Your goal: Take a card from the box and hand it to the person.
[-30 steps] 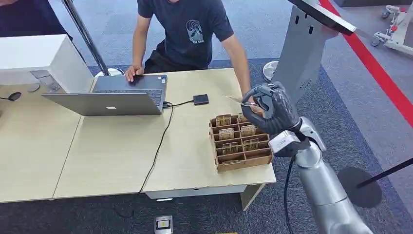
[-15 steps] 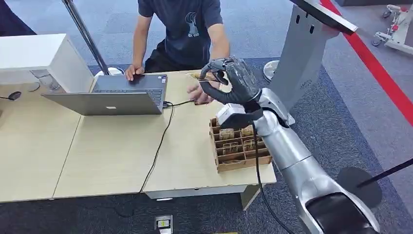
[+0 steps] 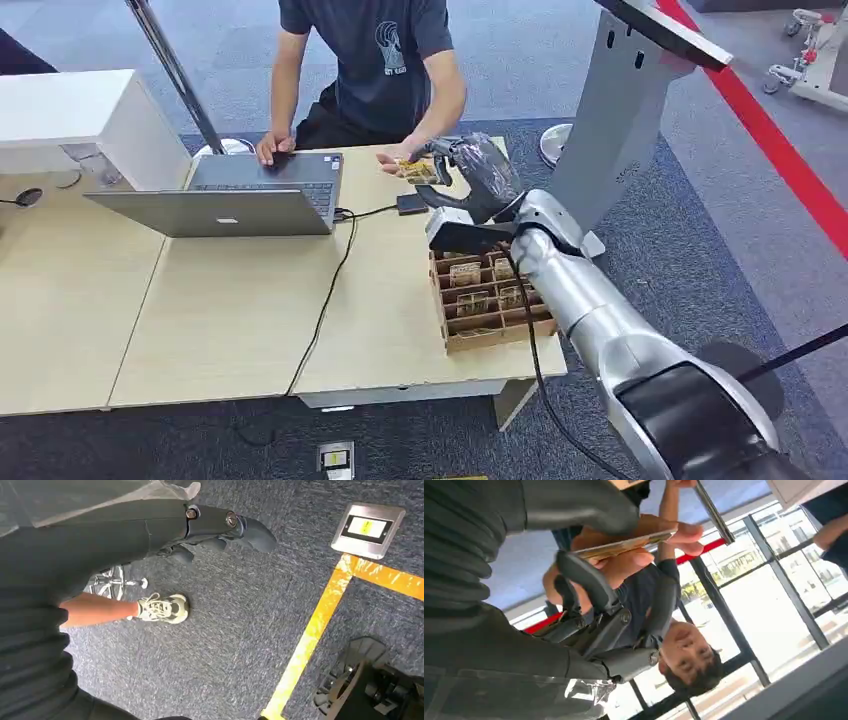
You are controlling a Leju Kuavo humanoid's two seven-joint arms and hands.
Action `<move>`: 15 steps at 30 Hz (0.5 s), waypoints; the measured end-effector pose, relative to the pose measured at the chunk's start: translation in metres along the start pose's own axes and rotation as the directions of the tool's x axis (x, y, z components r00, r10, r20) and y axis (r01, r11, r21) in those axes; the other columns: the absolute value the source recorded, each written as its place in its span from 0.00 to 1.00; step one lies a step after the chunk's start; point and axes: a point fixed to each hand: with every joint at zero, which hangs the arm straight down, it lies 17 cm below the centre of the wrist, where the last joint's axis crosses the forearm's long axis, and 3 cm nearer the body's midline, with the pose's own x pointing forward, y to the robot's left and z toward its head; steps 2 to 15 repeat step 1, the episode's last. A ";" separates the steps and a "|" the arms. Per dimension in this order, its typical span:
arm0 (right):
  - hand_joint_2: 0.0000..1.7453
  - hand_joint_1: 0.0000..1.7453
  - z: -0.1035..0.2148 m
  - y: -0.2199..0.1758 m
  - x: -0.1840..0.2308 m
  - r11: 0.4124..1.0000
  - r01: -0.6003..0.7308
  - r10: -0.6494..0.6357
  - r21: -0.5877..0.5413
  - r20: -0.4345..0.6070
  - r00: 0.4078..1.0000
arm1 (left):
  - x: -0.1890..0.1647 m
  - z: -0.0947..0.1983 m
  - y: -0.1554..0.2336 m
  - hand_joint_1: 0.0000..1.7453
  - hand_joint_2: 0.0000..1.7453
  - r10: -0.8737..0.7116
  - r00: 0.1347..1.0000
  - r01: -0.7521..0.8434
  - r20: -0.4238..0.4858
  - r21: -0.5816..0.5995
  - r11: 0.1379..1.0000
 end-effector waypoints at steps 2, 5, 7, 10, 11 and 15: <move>1.00 0.00 0.002 0.001 -0.004 1.000 0.004 -0.004 0.004 -0.011 1.000 | 0.000 0.000 0.000 0.00 1.00 0.000 1.000 0.000 -0.001 -0.001 1.000; 1.00 0.00 0.002 0.001 -0.004 1.000 0.004 -0.004 0.004 -0.011 1.000 | 0.000 0.000 0.000 0.00 1.00 0.000 1.000 0.000 -0.001 -0.001 1.000; 1.00 0.00 0.002 0.001 -0.004 1.000 0.004 -0.004 0.004 -0.011 1.000 | 0.000 0.000 0.000 0.00 1.00 0.000 1.000 0.000 -0.001 -0.001 1.000; 1.00 0.00 0.002 0.001 -0.004 1.000 0.004 -0.004 0.004 -0.011 1.000 | 0.000 0.000 0.000 0.00 1.00 0.000 1.000 0.000 -0.001 -0.001 1.000; 1.00 0.00 0.002 0.001 -0.004 1.000 0.004 -0.004 0.004 -0.011 1.000 | 0.000 0.000 0.000 0.00 1.00 0.000 1.000 0.000 -0.001 -0.001 1.000; 1.00 0.00 0.002 0.001 -0.004 1.000 0.004 -0.004 0.004 -0.011 1.000 | 0.000 0.000 0.000 0.00 1.00 0.000 1.000 0.000 -0.001 -0.001 1.000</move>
